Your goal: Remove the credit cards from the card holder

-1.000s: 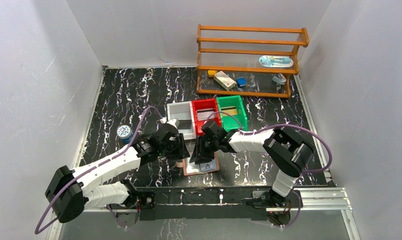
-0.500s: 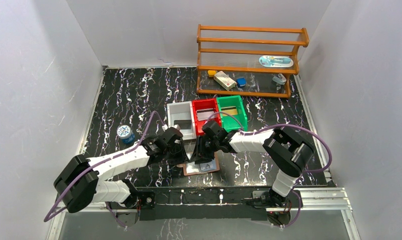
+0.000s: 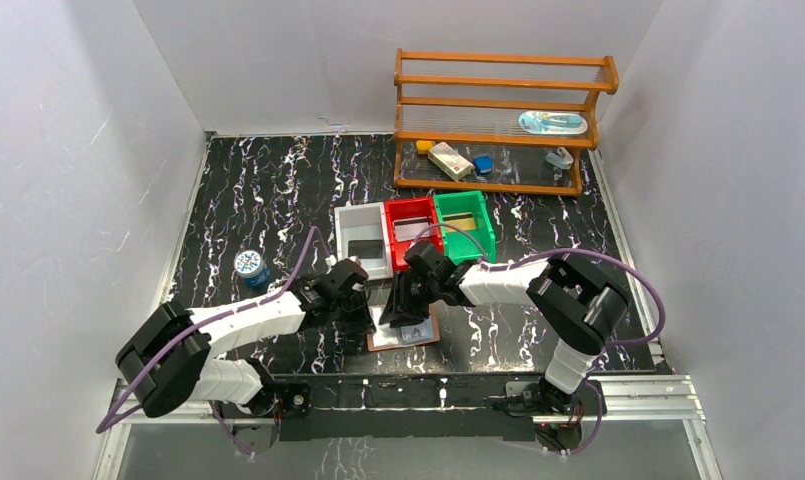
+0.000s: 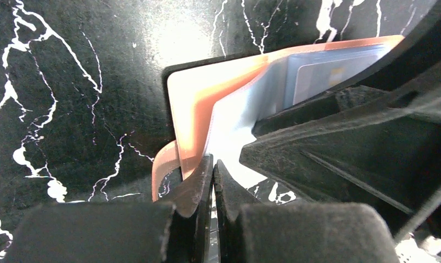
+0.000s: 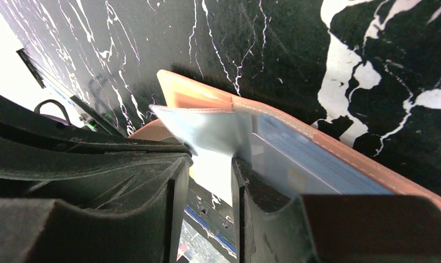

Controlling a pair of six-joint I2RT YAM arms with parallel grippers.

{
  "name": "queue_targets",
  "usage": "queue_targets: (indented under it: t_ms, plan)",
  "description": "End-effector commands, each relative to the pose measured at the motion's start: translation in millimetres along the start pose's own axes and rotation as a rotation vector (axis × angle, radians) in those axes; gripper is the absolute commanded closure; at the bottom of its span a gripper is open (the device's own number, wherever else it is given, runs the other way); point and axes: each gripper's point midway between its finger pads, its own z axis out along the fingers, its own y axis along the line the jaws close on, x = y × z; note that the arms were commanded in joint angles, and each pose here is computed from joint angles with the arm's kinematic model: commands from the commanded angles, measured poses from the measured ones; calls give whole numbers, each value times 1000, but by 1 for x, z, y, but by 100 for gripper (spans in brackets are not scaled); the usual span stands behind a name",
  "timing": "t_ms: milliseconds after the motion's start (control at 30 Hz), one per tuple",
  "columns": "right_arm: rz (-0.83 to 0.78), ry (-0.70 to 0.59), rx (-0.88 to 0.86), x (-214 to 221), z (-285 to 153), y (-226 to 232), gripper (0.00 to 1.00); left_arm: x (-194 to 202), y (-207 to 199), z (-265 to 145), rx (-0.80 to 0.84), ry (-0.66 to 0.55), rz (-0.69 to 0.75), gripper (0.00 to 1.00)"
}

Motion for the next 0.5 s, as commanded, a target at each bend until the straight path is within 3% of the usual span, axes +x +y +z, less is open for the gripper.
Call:
queue_targets:
  t_ms: [0,300,467]
  plan:
    - [-40,-95,-27,-19,-6,15,56,3,6,4,-15,7,35,98]
    - [-134,-188,-93,-39,-35,56,43,-1,3,8,-32,24,97,98]
    - [-103,-301,63,-50,-57,28,41,-2,3,6,-49,36,116,99]
